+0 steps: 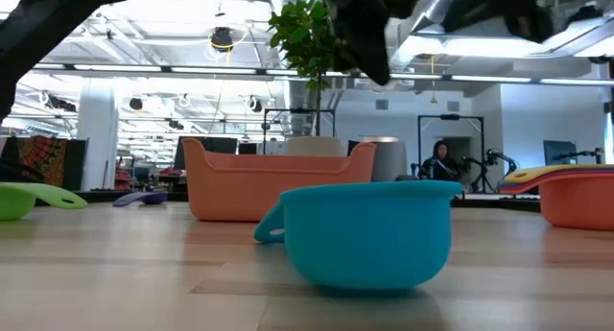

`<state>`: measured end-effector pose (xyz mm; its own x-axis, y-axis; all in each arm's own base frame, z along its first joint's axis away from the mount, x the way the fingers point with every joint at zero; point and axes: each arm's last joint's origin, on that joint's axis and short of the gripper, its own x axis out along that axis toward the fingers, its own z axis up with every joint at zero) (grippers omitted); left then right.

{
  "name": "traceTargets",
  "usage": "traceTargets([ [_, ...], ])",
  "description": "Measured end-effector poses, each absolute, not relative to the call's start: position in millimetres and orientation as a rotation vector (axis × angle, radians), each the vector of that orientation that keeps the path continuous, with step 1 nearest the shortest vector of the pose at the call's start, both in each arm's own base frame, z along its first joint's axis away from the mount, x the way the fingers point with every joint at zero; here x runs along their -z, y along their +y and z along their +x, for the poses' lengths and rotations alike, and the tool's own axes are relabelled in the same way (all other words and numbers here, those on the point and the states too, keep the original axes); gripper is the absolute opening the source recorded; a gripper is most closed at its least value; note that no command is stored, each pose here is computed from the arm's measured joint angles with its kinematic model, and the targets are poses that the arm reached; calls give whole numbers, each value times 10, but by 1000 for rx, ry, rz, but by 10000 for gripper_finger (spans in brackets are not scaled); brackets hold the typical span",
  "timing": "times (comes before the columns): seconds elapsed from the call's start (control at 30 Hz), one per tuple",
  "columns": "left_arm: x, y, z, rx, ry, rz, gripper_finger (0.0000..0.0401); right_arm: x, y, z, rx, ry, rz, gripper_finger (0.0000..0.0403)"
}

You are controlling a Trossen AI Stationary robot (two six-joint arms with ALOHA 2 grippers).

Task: Nest measuring cups in basket
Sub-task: Stack the green measuring cup on top of the yellow measuring cup

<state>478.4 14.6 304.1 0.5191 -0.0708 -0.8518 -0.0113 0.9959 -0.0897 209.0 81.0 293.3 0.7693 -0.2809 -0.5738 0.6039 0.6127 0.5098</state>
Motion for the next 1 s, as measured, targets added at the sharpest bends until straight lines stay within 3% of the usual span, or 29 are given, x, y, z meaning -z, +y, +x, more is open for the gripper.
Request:
traceTargets([
  [0.2, -3107, -96, 4599, -48, 1110, -142, 9, -3106, 803, 2125, 402, 381, 657, 57],
  [0.4, -3170, -335, 4144, -204, 1090, -171, 9, -3278, 770, 1933, 355, 318, 631, 57],
  [0.67, -2881, -496, 3284, -436, 866, -562, 9, -3342, 753, 1823, 323, 312, 556, 57],
  [0.87, -2688, -663, 2592, -636, 907, -845, 9, -3286, 739, 1906, 346, 342, 455, 57],
  [1.0, -2555, -702, 2250, -775, 989, -918, 25, -3308, 685, 1990, 367, 301, 443, 57],
])
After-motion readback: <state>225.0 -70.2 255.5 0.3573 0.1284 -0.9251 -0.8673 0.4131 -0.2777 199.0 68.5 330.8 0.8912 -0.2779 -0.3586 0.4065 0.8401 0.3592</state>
